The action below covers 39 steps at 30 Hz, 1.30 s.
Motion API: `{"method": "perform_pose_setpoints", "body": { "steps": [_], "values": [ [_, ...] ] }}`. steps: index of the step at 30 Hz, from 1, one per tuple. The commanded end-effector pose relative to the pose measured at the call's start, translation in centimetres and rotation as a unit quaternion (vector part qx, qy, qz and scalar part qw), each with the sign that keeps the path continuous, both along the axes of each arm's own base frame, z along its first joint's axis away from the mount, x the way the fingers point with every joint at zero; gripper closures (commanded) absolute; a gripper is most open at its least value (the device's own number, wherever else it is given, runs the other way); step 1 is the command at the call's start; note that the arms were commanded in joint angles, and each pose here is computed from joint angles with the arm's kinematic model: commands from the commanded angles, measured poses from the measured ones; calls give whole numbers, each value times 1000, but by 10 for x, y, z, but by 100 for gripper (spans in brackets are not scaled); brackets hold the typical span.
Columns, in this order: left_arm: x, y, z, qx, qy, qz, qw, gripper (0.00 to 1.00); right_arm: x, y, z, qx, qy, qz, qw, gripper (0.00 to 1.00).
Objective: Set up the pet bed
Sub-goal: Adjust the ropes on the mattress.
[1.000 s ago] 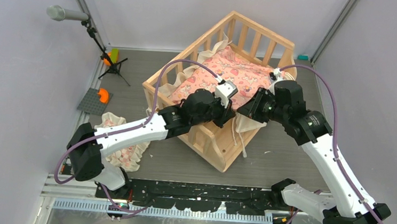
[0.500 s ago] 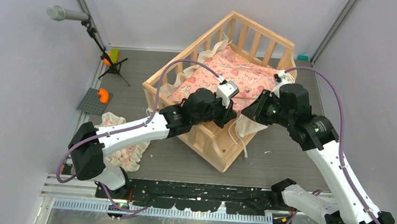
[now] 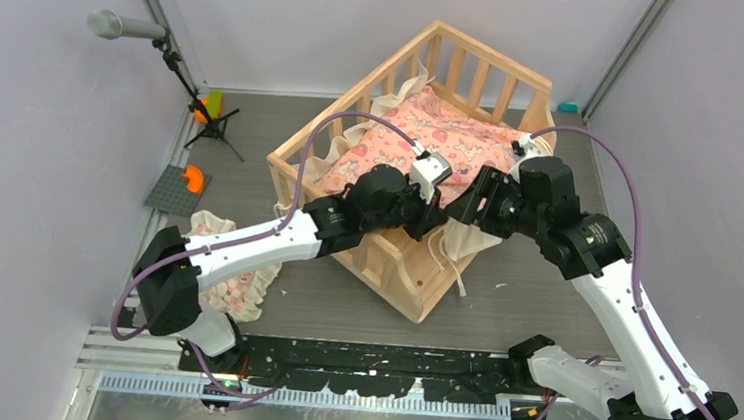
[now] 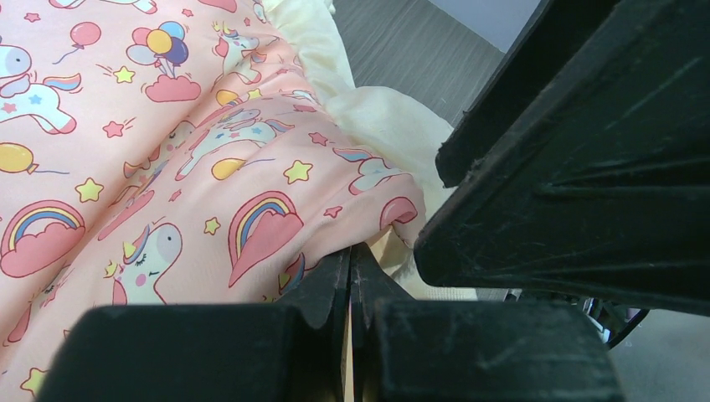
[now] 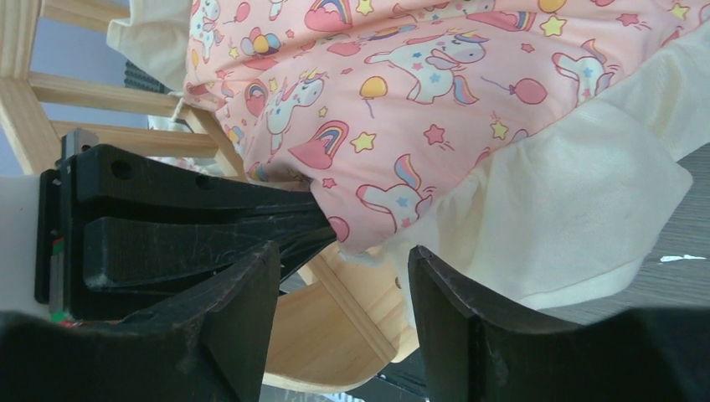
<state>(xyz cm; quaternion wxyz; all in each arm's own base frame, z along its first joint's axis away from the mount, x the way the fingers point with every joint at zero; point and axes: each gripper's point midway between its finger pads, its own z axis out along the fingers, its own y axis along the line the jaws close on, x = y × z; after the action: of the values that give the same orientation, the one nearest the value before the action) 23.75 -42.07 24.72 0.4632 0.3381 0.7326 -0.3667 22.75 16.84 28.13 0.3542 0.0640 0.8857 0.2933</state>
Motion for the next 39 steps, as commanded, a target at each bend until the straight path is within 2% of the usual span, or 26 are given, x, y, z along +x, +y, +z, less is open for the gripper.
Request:
{"method": "perform_pose_setpoints", "body": {
  "steps": [1, 4, 6, 7, 13, 17, 18, 23, 25, 33, 39],
  "values": [
    [-5, 4, -25, 36, 15, -8, 999, 100, 10, -7, 5, -16, -10, -22, 1000, 37],
    [-5, 6, -23, 33, 10, -6, 999, 100, 17, -1, -2, -13, 2, -20, 1000, 37],
    [-5, 7, -22, 32, 9, -4, 999, 100, 21, 5, -4, -6, 7, -16, 1000, 41],
    [-5, 7, -23, 33, 9, -5, 999, 100, 21, 8, -4, 0, 7, -11, 1000, 45],
    [-6, 9, -22, 36, 7, -5, 999, 100, 25, 8, 2, 6, -8, -16, 1000, 88],
    [-5, 19, -14, 44, -11, 1, 999, 97, 27, 5, 5, 0, -18, -23, 1000, 97],
    [-5, 23, -10, 45, -17, 4, 999, 95, 28, 5, 6, 0, -18, -23, 1000, 98],
    [-6, 42, 14, 41, -55, 17, 997, 68, 29, 5, 3, -4, -15, -23, 1000, 99],
    [-8, 47, 18, 45, -69, 12, 997, 62, 29, 4, 2, -5, -16, -24, 1000, 99],
    [-34, 34, 14, 61, -74, -94, 991, 57, 29, 4, 3, -6, -16, -20, 1000, 99],
    [-33, 21, 5, 81, -84, -134, 984, 48, 27, 4, 4, -5, -17, -20, 1000, 99]
  ]
}}
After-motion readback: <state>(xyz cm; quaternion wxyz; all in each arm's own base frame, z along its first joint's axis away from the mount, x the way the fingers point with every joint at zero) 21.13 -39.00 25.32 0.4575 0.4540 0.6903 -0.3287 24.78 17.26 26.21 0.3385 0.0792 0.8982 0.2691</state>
